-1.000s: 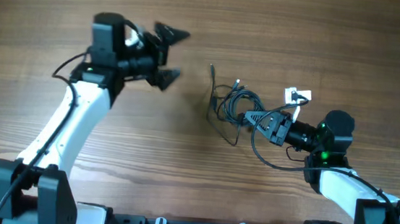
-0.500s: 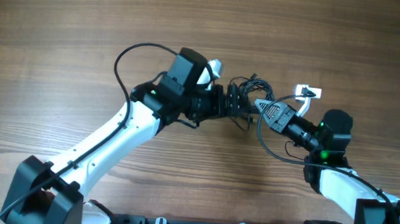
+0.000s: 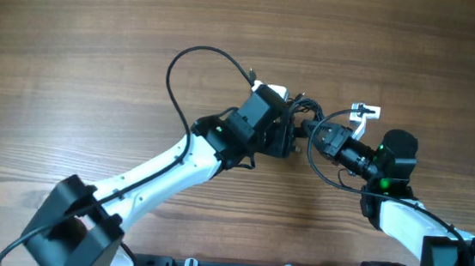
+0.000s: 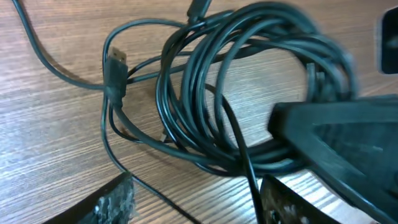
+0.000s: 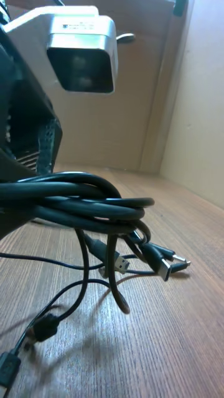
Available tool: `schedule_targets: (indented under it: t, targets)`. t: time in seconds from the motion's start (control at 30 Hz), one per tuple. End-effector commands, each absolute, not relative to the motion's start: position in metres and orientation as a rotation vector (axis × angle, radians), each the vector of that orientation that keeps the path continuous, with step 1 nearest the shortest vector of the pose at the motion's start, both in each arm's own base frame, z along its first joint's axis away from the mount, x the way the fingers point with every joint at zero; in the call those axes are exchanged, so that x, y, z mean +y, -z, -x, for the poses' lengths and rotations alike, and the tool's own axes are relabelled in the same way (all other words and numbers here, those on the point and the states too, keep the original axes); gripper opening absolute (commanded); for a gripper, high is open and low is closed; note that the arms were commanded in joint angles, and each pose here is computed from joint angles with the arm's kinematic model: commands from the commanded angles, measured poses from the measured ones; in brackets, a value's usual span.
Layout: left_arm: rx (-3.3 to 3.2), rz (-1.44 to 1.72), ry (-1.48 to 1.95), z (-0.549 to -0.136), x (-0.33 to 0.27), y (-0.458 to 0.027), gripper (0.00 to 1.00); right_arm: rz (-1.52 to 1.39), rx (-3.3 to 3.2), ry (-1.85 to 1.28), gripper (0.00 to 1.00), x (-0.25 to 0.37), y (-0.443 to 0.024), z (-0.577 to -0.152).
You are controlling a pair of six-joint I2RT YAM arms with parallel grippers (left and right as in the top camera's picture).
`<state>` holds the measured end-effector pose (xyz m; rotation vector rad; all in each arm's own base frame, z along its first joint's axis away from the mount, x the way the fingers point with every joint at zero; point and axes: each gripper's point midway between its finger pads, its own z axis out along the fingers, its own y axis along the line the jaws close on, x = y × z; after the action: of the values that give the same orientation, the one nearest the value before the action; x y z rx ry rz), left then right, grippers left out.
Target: Untangle cables
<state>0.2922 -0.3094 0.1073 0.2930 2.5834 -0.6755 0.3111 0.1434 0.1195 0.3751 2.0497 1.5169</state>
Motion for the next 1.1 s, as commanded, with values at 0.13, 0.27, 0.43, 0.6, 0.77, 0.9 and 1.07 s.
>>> schedule_targets:
  t: [0.13,0.27,0.43,0.6,0.77,0.9,1.07]
  targets:
    - [2.601,-0.24,0.603,-0.295,-0.294,-0.108,0.04,-0.334,2.059,-1.52,0.04,0.145,-0.118,-0.307]
    - [2.516,0.003,0.536,-0.321,-0.219,-0.159,0.04,-0.325,2.064,-1.505,0.04,0.145,-0.116,-0.307]
    - [2.401,0.273,0.537,-0.345,-0.159,-0.194,0.04,-0.314,2.069,-1.518,0.04,0.147,-0.116,-0.305]
    - [2.368,0.56,0.556,-0.357,-0.133,-0.191,0.81,-0.101,2.06,-1.576,0.04,0.158,-0.124,-0.288]
    - [2.408,0.477,0.606,-0.353,-0.137,-0.19,1.0,0.607,1.765,-1.661,0.04,0.179,-0.175,-0.237]
    - [2.382,-0.099,0.887,-0.335,-0.191,-0.212,1.0,0.681,1.719,-1.65,0.04,0.179,-0.181,-0.231]
    - [2.282,-0.134,0.826,-0.356,-0.17,-0.225,1.0,0.332,1.821,-1.678,0.04,0.174,-0.183,-0.262]
